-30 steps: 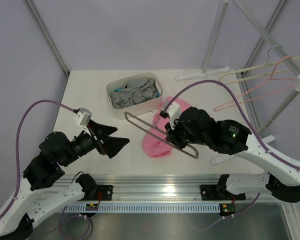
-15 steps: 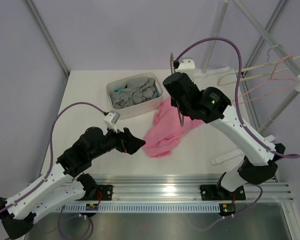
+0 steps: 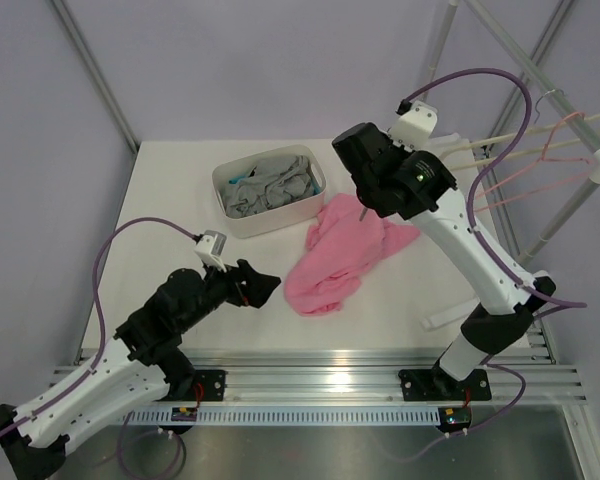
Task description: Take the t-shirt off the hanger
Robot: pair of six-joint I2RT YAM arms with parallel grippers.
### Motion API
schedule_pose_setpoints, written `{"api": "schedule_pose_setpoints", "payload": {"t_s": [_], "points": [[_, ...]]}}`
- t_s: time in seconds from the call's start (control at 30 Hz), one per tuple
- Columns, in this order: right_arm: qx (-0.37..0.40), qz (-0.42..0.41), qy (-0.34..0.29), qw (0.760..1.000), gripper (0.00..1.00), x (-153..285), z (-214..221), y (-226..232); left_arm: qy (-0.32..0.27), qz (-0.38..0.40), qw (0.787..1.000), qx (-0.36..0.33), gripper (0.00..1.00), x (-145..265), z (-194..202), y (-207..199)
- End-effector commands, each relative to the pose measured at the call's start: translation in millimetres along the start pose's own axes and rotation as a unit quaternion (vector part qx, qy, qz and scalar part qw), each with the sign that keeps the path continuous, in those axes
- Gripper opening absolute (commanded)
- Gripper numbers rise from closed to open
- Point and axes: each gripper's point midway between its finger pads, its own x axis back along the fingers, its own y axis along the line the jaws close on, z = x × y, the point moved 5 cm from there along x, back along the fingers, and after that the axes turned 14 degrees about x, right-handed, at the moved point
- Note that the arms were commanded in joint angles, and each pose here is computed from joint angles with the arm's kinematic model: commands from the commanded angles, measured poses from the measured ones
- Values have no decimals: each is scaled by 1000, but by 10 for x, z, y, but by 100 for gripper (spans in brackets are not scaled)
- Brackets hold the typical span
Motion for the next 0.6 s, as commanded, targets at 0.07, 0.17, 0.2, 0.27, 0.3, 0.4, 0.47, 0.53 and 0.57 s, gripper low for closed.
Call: {"api": "schedule_pose_setpoints", "payload": {"t_s": [0.07,0.17,0.2,0.27,0.3,0.4,0.47,0.53,0.57], "points": [[-71,47,-28,996,0,-217,-152,98,-28,9,999,-13,99,-58,-103,-54],[-85,66,-32,994,0,-329,-183,129,-26,5,999,-17,99,-75,-98,-41],[-103,73,-34,991,0,-381,-233,102,-29,-2,999,-19,99,-91,-104,-25],[-111,90,-35,989,0,-471,-236,89,-30,-15,999,-22,99,-114,-86,34],[-120,94,-38,988,0,-491,-279,65,-33,-19,999,-23,99,-125,-84,51],[-130,102,-45,985,0,-611,-375,29,-32,-21,999,-24,99,-147,-74,61],[-129,108,-55,984,0,-678,-457,9,-31,-17,999,-23,99,-153,-75,49],[-128,105,-61,984,0,-715,-489,58,-29,-13,999,-24,99,-167,-54,55],[-134,99,-61,984,0,-703,-522,75,-30,-13,999,-24,99,-168,-53,60]]}}
